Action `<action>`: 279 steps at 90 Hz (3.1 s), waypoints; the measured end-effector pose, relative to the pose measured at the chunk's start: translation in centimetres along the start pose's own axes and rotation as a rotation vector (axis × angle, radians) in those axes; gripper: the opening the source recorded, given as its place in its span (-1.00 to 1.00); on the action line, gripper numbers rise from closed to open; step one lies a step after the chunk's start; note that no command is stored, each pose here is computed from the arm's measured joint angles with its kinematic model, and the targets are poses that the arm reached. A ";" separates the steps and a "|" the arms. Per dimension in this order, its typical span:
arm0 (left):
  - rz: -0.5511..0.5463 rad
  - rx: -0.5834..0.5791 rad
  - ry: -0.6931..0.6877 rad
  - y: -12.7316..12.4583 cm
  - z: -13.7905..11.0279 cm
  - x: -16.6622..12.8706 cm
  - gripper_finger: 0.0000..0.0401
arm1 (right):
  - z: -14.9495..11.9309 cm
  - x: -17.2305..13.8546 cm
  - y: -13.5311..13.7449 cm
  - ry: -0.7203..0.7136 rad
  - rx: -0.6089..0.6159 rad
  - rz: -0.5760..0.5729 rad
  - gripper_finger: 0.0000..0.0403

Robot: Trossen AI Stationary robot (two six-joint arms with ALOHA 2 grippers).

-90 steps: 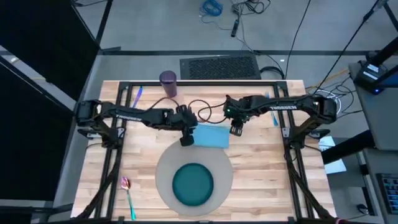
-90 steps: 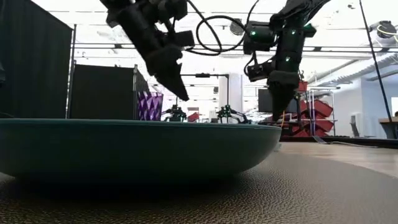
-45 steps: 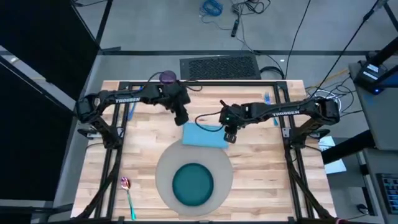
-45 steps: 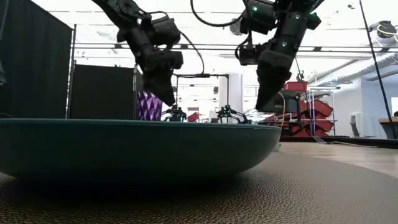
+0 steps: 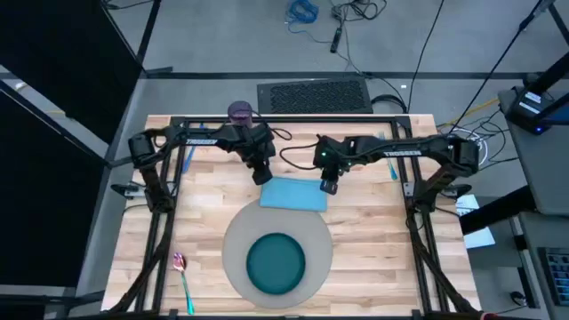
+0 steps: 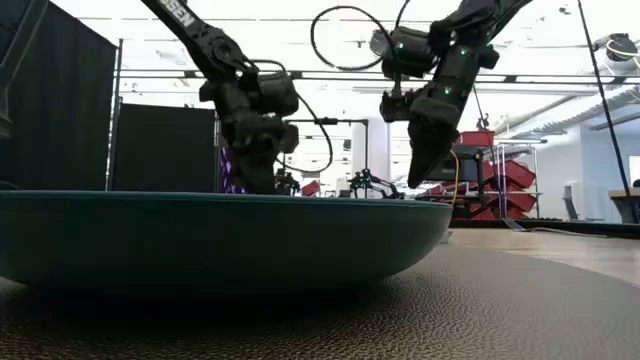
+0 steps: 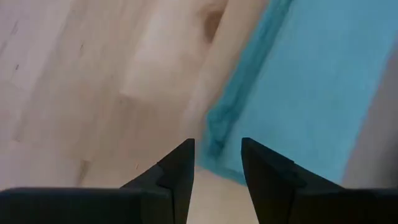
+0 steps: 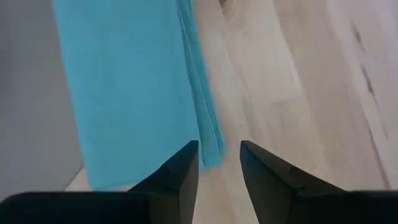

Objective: Set table place
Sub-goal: Move the blue table napkin to the left of the dark green plate on the gray placemat

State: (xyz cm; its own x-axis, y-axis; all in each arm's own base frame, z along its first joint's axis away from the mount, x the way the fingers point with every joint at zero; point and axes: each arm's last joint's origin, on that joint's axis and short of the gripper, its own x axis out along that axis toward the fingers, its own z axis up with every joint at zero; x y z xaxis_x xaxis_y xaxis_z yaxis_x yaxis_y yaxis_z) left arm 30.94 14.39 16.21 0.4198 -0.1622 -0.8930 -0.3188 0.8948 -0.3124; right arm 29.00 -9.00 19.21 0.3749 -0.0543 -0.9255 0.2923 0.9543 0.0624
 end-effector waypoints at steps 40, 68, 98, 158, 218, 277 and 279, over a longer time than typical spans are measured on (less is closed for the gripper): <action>-0.049 0.038 0.008 0.5 0.0 0.9 -0.42 | 0.2 1.2 -0.1 0.004 -0.007 0.073 -0.46; -0.066 0.040 0.005 0.6 0.0 0.9 -0.42 | 0.1 1.2 -0.1 0.019 0.000 0.073 -0.46; -0.031 0.056 0.073 1.0 -0.3 3.4 -0.42 | 0.1 1.2 -0.1 0.023 0.002 0.072 -0.46; -0.004 0.123 -0.057 -0.9 0.6 0.0 -0.36 | -0.2 1.2 0.0 0.048 -0.037 0.068 -0.46; -0.022 0.210 -0.170 -3.6 1.7 0.6 -0.22 | -0.4 1.2 0.0 0.074 0.027 0.058 -0.40; 0.104 0.142 -0.053 -3.8 0.5 1.0 0.36 | 0.2 1.6 -0.5 0.019 -0.020 0.116 0.36; 0.107 0.142 -0.052 -3.8 0.5 1.0 0.36 | 0.1 1.9 -0.6 0.028 -0.015 0.114 0.36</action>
State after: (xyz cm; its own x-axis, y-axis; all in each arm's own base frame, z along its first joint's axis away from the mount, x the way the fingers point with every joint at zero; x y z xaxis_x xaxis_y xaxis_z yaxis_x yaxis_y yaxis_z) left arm 32.97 11.02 16.70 0.4342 -0.0450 -0.8997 -0.2421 0.9562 -0.1647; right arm 29.63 -9.73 17.50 0.3807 0.0632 -0.9226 0.2352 0.9582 0.1627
